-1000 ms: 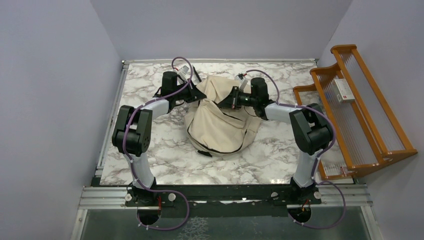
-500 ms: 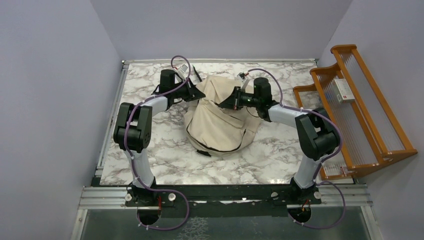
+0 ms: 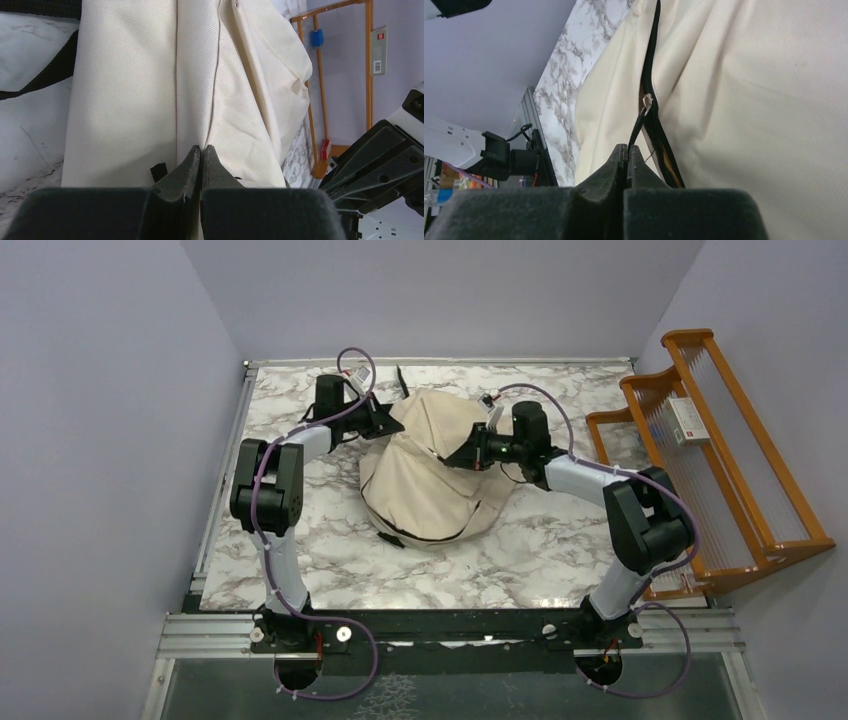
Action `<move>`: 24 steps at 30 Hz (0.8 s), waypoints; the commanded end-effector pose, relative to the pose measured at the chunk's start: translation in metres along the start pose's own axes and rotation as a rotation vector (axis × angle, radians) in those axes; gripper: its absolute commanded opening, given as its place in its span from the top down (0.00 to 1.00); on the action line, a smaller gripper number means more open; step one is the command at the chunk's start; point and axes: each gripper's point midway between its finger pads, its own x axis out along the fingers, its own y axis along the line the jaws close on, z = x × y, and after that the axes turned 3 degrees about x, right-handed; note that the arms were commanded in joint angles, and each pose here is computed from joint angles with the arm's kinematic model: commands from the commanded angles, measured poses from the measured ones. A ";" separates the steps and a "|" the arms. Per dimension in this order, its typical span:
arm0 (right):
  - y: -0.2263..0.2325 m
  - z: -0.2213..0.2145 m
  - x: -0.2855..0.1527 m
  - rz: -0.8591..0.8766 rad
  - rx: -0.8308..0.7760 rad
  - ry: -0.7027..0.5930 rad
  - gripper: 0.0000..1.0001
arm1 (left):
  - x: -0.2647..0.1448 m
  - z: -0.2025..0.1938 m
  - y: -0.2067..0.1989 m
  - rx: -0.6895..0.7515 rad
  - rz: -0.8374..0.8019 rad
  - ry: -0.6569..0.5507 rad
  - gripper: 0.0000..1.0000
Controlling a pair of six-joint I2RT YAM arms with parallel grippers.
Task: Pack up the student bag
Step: Zip the student bag at the center of the board.
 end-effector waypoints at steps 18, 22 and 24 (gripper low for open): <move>-0.034 -0.045 -0.058 -0.325 0.027 0.062 1.00 | -0.013 0.083 0.068 0.135 0.143 -0.163 1.00; -0.049 -0.052 -0.066 -0.420 0.046 0.070 1.00 | -0.011 0.087 0.072 0.154 0.149 -0.160 1.00; -0.057 -0.056 -0.069 -0.459 0.050 0.078 1.00 | -0.010 0.087 0.073 0.158 0.145 -0.155 1.00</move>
